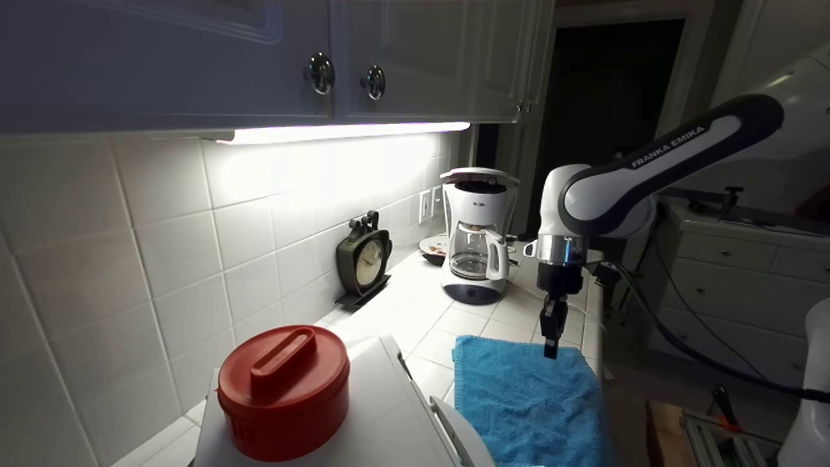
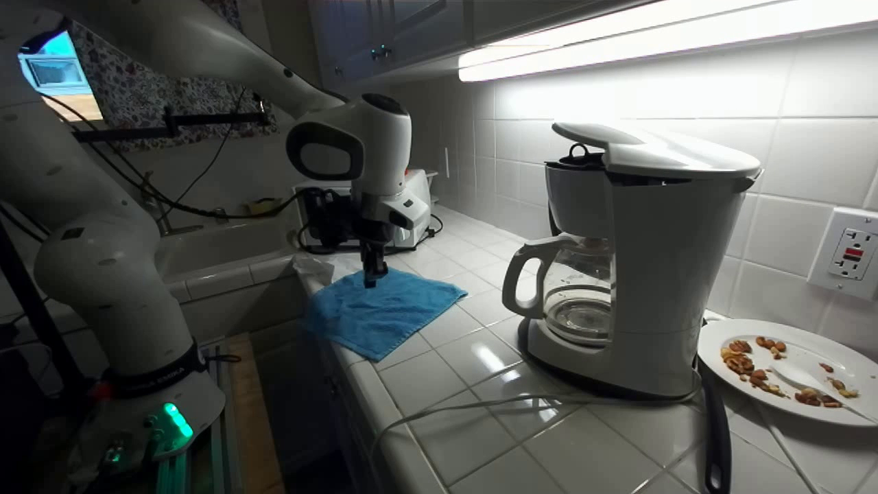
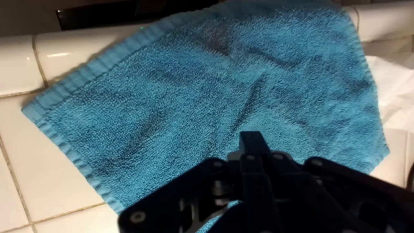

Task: Use the blue towel to wipe the countertop.

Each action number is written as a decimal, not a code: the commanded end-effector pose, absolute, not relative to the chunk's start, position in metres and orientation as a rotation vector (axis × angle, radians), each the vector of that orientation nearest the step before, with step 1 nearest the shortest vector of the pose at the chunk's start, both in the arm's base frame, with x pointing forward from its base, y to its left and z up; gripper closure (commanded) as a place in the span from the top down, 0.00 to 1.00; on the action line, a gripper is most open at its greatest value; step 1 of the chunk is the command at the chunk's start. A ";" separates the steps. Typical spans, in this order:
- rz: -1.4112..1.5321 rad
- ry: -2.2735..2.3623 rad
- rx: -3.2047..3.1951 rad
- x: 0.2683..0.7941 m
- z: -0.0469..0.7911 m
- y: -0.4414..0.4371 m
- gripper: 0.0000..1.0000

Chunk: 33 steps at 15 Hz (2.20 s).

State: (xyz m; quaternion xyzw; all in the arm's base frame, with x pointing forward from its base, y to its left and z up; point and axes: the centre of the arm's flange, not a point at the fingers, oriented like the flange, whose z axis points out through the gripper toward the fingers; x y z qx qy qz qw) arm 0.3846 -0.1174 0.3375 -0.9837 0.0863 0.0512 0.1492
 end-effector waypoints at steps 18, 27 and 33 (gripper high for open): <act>0.154 0.113 -2.988 0.449 0.287 -0.073 0.00; -0.008 0.149 -3.022 0.466 0.292 -0.082 0.00; 0.170 0.157 -2.998 0.468 0.291 -0.079 0.00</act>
